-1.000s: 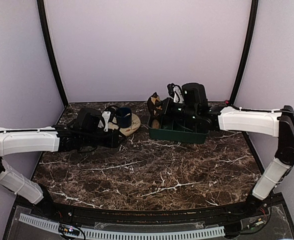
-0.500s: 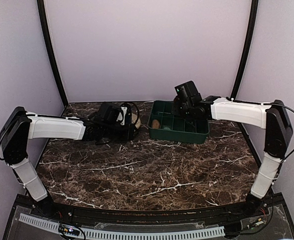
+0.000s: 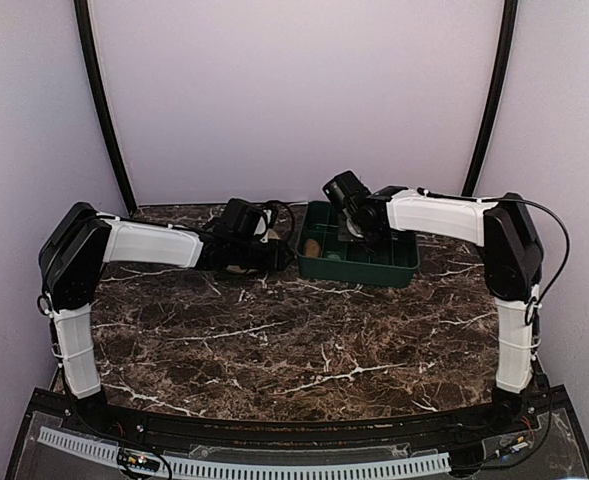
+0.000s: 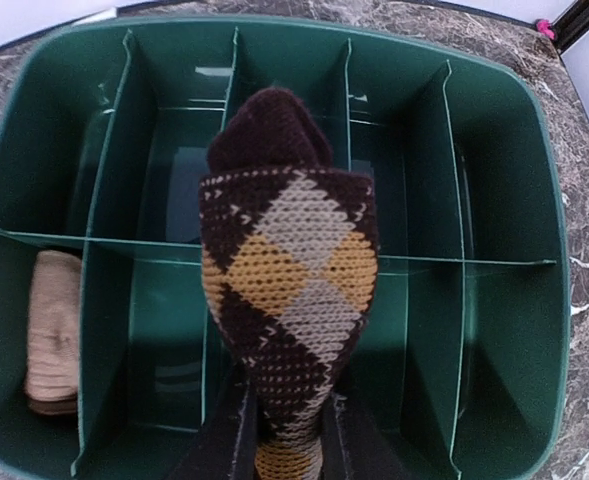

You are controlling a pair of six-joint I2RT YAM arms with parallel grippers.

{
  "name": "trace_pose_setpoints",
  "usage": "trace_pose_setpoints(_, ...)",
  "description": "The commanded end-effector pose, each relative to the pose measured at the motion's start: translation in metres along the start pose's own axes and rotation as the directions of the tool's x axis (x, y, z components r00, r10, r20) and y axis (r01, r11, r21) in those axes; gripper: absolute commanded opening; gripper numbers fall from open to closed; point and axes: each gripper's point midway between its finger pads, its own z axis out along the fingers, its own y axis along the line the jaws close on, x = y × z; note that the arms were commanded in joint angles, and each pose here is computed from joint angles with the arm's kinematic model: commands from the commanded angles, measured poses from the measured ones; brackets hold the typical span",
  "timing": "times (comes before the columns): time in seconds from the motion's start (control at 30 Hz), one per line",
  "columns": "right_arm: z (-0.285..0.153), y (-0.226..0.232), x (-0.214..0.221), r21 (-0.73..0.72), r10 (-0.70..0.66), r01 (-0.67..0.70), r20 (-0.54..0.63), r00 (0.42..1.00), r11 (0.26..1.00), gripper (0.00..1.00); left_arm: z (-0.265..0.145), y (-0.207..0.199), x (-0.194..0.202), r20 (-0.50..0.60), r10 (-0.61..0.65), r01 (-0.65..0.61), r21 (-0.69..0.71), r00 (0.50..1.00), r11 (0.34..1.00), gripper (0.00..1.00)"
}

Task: Roll the socks
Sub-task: Place the sock in the storage box.

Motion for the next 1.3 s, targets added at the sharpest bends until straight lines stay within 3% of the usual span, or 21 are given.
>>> trace_pose_setpoints(0.0, 0.009, -0.013, 0.003, 0.1, -0.053, 0.056, -0.028, 0.998, 0.993, 0.0, -0.003, -0.013, -0.022, 0.045, -0.011, 0.009, 0.05, 0.999, 0.999, 0.53)
trace_pose_setpoints(0.63, 0.048, 0.001, 0.041, 0.095, -0.056, 0.081, -0.24, 0.969, 0.992, 0.0, 0.002, -0.022, -0.032, 0.09, 0.022, -0.03, 0.091, 0.996, 0.995, 0.53)
trace_pose_setpoints(0.83, 0.05, 0.016, 0.051, 0.011, -0.019, 0.024, -0.322, 0.947, 1.0, 0.0, 0.005, -0.026, -0.038, 0.104, 0.055, -0.066, 0.104, 0.993, 0.992, 0.54)
trace_pose_setpoints(1.27, 0.052, 0.014, 0.08, -0.022, 0.05, -0.067, -0.464, 0.884, 0.997, 0.0, 0.013, -0.041, -0.044, 0.133, 0.095, -0.118, 0.172, 0.986, 0.978, 0.54)
